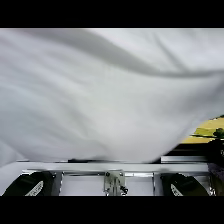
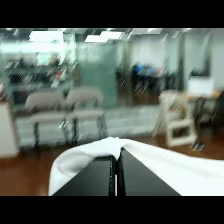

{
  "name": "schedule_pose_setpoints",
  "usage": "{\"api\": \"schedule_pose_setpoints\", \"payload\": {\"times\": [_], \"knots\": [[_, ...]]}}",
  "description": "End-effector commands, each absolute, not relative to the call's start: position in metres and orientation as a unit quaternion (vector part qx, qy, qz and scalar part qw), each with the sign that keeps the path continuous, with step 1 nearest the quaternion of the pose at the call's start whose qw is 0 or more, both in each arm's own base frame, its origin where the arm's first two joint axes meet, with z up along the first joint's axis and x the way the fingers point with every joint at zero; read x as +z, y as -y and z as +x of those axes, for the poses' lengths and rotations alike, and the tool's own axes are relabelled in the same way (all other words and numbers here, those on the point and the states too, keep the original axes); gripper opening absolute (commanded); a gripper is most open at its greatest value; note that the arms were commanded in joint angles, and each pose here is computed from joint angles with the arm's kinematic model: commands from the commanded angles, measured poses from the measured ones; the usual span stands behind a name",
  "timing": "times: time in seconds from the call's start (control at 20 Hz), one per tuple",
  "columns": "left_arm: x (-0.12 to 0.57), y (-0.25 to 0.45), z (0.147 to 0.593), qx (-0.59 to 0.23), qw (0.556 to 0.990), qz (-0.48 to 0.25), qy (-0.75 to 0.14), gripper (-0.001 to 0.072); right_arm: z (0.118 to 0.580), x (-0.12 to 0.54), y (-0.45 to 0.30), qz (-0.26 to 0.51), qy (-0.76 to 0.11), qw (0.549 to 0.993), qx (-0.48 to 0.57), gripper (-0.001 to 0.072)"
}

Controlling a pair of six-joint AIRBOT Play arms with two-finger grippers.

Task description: Fold the shirts.

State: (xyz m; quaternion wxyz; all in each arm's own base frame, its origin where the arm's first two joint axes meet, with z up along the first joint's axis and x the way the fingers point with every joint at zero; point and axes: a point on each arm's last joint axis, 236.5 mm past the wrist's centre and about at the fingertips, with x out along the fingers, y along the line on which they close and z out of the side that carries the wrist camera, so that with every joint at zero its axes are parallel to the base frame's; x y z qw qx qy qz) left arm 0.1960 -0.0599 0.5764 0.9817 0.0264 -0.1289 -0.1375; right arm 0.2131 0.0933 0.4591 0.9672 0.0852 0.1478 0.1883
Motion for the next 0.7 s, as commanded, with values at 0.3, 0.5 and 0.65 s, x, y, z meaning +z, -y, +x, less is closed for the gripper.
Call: {"api": "schedule_pose_setpoints", "payload": {"times": [0.3,0.5,0.65], "knots": [[0.283,0.053,0.365,-0.069,0.956,0.129,-0.253,0.0032,0.346,0.194,-0.088,-0.005,-0.531,0.847,0.027,0.0063],[0.173,0.069,0.421,-0.04,0.933,0.035,-0.355,0.0032,0.404,0.049,-0.101,-0.039,-0.598,0.8,0.009,0.0073],[0.113,0.093,0.442,-0.052,0.908,-0.015,-0.416,0.0032,0.453,0.023,-0.113,-0.02,-0.552,0.834,0.006,0.0072]]}}
